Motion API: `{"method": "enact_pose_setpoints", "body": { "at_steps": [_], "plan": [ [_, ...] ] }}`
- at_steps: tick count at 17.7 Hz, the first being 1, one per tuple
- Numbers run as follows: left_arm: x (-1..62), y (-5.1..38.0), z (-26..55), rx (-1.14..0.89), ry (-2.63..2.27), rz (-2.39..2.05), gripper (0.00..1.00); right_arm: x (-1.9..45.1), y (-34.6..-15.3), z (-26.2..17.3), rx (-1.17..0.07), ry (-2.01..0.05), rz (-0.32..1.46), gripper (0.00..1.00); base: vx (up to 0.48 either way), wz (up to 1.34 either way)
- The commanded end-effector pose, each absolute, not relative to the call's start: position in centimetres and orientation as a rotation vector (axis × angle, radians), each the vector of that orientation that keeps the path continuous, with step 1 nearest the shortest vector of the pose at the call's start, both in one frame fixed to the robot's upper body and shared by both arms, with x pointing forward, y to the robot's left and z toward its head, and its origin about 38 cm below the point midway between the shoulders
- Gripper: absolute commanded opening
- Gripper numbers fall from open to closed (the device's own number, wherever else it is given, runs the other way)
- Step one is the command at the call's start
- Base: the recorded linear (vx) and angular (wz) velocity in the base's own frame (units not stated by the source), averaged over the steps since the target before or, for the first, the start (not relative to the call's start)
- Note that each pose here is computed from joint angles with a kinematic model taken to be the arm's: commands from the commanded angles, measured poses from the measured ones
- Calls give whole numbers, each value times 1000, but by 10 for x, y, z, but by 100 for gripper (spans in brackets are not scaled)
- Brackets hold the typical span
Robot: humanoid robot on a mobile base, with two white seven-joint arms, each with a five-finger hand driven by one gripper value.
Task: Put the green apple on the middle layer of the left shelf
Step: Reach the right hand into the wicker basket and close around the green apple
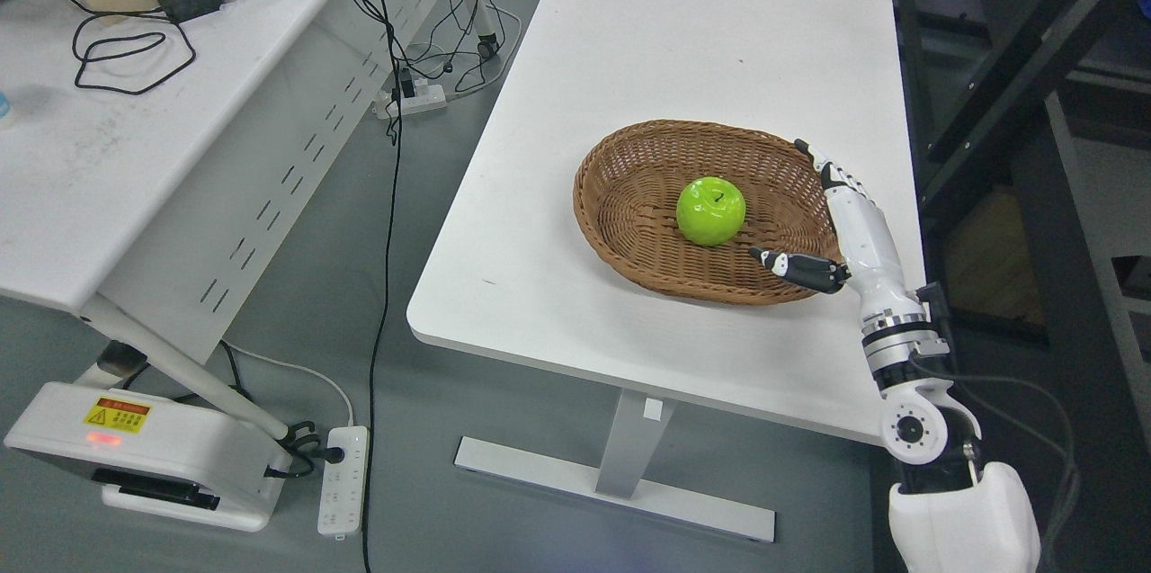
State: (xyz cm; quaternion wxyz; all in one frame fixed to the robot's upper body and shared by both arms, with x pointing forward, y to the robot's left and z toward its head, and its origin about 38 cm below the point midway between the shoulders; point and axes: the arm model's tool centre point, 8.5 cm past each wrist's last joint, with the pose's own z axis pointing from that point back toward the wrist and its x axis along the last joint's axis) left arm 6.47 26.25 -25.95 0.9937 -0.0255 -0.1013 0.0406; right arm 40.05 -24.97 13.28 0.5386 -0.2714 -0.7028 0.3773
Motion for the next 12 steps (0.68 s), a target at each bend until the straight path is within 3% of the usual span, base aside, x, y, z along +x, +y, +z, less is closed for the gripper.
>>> {"method": "enact_pose_setpoints", "body": {
  "at_steps": [1,6,12],
  "plan": [
    [65,274,-259,-33,-205,80,100,411,-215,96,-530,-1590,1044,100,145,0],
    [65,274,-259,-33,-205,80,100,410,-197,80,-403,-1493,1188,100,103,2],
    [65,274,-259,-33,-205,80,100,424,-196,88,-418,-1503,1180,100,36,4]
  ]
}}
